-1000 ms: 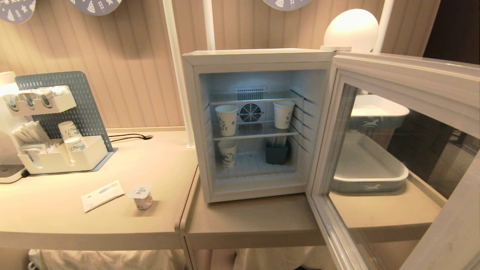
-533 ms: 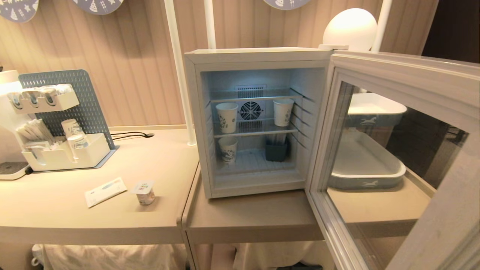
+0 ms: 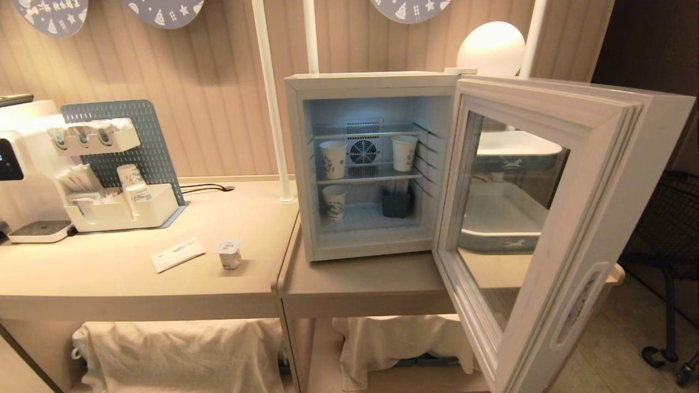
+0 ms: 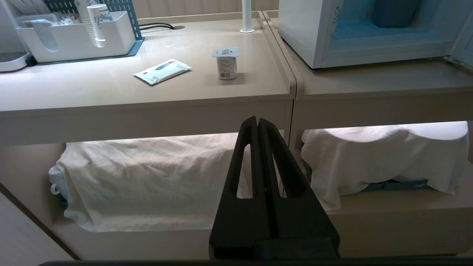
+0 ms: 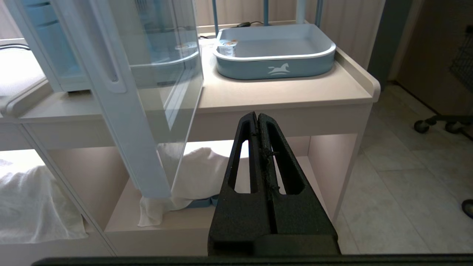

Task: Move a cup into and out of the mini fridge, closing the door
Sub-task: Put the yoghurt in the freezer

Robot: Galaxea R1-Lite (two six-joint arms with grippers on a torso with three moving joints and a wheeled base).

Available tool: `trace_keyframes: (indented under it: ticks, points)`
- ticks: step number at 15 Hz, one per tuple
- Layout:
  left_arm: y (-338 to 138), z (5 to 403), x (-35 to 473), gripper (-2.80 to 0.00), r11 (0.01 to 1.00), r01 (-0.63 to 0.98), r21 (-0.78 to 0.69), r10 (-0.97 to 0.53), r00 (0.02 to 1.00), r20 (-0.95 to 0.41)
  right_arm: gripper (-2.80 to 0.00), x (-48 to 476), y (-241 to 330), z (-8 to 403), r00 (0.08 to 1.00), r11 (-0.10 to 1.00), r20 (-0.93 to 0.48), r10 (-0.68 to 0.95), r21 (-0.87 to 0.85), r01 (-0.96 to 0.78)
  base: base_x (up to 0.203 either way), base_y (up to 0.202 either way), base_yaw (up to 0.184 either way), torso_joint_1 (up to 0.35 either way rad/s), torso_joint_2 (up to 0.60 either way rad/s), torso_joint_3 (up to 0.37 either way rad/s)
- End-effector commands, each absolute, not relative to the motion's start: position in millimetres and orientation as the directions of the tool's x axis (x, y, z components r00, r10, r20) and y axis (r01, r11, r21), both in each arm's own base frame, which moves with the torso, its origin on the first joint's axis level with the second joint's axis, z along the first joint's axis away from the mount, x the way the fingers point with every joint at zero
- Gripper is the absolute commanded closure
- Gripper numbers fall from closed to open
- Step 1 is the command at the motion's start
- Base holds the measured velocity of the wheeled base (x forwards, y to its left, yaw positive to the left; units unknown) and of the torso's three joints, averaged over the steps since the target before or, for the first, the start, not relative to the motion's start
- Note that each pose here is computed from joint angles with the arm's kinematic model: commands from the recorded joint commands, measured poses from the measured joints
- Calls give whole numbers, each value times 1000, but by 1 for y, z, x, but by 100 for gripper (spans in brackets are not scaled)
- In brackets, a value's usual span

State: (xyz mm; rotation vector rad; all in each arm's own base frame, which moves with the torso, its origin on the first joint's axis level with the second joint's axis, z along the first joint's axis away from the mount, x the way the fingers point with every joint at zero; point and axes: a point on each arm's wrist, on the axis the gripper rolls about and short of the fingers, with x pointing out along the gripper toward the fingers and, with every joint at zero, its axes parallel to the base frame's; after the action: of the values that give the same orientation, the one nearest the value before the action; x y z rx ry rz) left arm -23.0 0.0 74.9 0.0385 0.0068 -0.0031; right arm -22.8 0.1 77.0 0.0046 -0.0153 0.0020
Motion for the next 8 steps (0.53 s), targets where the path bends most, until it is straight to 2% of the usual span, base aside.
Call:
trace_keyframes:
  ticks: [1, 8]
  points:
    - [0, 75, -23, 0, 999, 4, 40, -3, 1000, -11, 0, -22, 0, 74, 1000, 1000, 5, 3, 5, -3, 0, 0, 0, 0, 0, 0]
    - [0, 75, -23, 0, 999, 3, 40, -3, 1000, -11, 0, -22, 0, 74, 1000, 1000, 5, 3, 5, -3, 0, 0, 0, 0, 0, 0]
